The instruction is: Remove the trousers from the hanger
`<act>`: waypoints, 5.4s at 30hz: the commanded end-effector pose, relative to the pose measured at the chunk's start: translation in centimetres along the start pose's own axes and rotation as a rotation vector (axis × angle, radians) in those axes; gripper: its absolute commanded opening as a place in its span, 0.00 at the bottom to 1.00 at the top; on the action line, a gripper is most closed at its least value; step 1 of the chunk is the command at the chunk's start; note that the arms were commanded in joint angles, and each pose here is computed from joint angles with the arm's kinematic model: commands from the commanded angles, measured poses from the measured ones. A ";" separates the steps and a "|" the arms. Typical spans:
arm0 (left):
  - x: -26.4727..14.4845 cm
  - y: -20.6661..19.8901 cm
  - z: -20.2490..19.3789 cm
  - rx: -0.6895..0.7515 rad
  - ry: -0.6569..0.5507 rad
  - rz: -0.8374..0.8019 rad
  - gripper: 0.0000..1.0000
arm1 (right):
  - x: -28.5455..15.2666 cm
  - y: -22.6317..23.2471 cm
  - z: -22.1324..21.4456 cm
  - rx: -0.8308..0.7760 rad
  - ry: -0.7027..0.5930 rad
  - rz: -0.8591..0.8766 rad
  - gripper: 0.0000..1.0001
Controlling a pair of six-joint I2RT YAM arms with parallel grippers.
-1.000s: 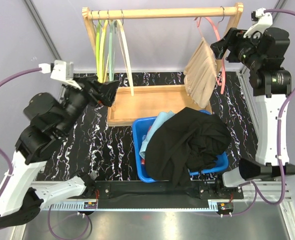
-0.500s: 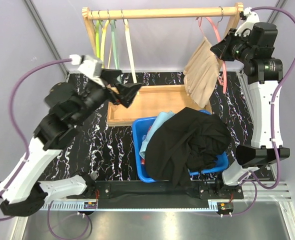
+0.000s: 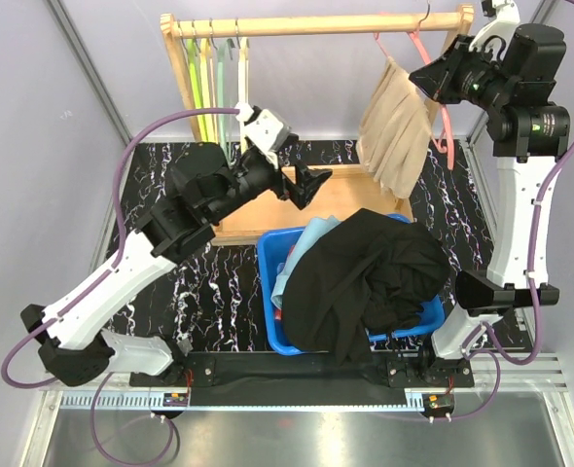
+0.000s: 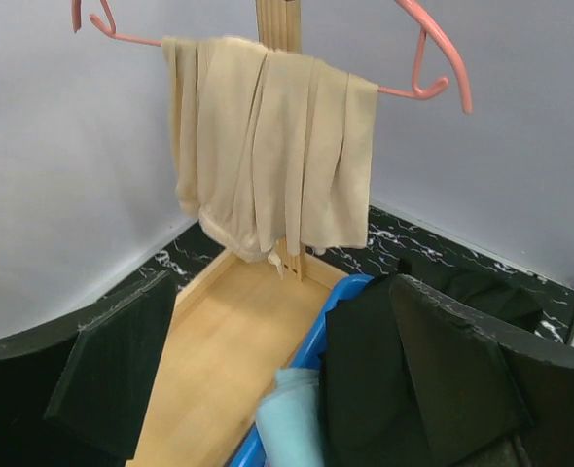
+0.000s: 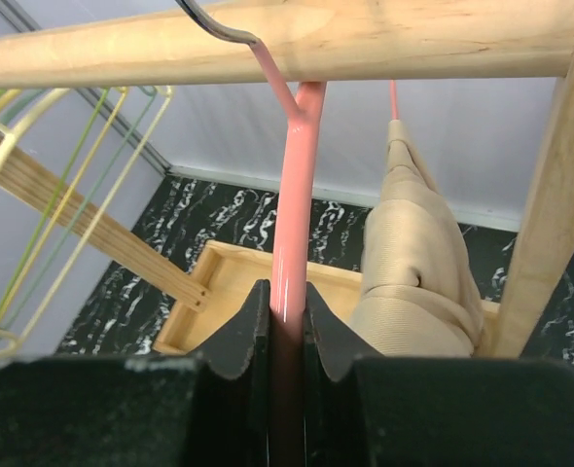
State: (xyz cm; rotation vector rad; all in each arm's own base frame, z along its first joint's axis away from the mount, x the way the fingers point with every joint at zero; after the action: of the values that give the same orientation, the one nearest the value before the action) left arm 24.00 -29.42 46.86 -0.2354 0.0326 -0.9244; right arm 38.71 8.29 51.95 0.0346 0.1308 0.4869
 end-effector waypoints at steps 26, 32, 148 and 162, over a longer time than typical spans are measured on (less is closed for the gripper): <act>15.0 0.7 -5.1 0.147 -0.116 0.063 0.99 | -7.0 8.0 4.1 0.090 -0.209 0.318 0.00; 17.0 2.6 -6.5 0.132 -0.062 0.163 0.87 | -7.5 8.1 3.5 0.077 -0.200 0.313 0.00; -14.7 -0.2 -11.1 -0.153 0.044 0.116 0.99 | 12.7 16.0 -1.1 -0.021 -0.083 0.184 0.00; -16.5 1.9 -11.6 -0.149 0.043 0.237 0.99 | 11.3 18.3 -0.4 -0.229 -0.132 0.209 0.53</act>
State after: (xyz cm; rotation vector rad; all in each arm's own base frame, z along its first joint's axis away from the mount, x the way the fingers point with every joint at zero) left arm 13.62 -18.43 33.63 -0.3149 0.1885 -0.7572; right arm 41.86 31.82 46.79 -0.0600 0.1000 0.7240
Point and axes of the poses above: each gripper's point midway between its finger pads, its own x axis out along the fingers, its own y axis along the line the jaws close on, z = x × y, the point moved 3 cm from there along -x, back along the fingers, and after that the axes turned 14 degrees about -x, right-handed, at the moved point
